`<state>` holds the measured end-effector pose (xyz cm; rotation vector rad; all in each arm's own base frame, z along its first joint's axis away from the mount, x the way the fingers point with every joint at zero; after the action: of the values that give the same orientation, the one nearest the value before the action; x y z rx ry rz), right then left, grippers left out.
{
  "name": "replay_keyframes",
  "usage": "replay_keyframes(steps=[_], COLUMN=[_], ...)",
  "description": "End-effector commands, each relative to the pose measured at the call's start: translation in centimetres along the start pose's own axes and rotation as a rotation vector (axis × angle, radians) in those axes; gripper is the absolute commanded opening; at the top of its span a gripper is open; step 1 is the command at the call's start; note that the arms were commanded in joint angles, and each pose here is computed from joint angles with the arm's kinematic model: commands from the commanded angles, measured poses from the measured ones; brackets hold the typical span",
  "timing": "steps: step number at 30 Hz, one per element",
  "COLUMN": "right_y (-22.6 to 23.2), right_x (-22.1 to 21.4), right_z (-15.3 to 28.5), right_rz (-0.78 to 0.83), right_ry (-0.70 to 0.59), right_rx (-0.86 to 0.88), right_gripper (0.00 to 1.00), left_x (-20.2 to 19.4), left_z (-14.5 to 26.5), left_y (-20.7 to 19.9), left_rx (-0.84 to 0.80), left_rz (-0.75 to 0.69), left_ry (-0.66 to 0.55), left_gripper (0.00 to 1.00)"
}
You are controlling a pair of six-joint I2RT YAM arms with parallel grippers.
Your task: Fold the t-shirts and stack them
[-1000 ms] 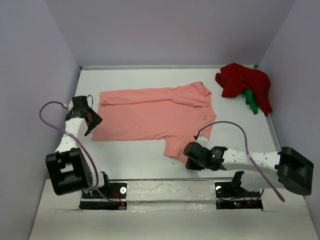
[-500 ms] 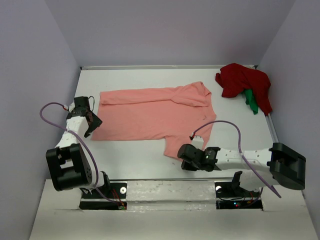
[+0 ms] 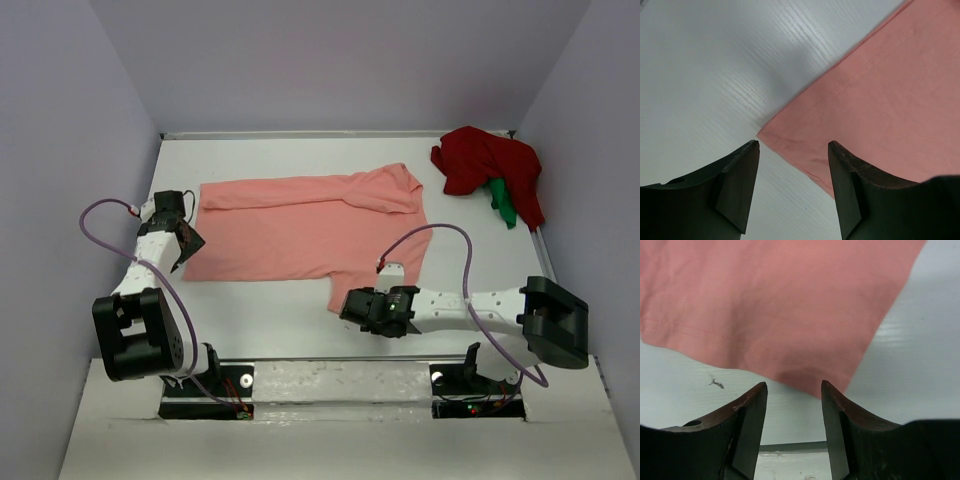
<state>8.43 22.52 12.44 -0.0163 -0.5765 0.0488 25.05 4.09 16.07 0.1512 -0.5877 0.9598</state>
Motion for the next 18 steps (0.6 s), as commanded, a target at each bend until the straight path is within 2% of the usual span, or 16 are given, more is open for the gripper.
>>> replay_keyframes(steps=[1,7,18], right_y=[-2.2,-3.8,-2.4], right_x=[-0.9,-1.6,-2.1], right_z=[0.0,0.3,-0.2], right_rz=[-0.040,-0.163,-0.146], right_ry=[-0.007,-0.019,0.029], right_rx=[-0.116,-0.058,0.038], right_gripper=[0.53,0.53,0.53], left_x=[1.5,1.2,1.4], left_z=[0.9,0.7,1.2], left_y=[-0.6,-0.9,-1.0], left_rx=[-0.019,-0.049,-0.055], left_rz=[-0.002,-0.006,-0.001], left_ry=[-0.074,-0.053,-0.062], left_gripper=[0.67,0.67,0.67])
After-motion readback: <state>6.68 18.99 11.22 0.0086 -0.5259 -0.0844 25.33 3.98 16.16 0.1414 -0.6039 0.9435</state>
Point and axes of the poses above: each gripper's point midway between its finger pads, its own z axis back along the fingers, its own y axis along the line the jaws close on, x = y × z, the point moved 10 cm from there along z, back along the fingers, and after that the axes turned 9 degrees about z, right-handed, at the moved point
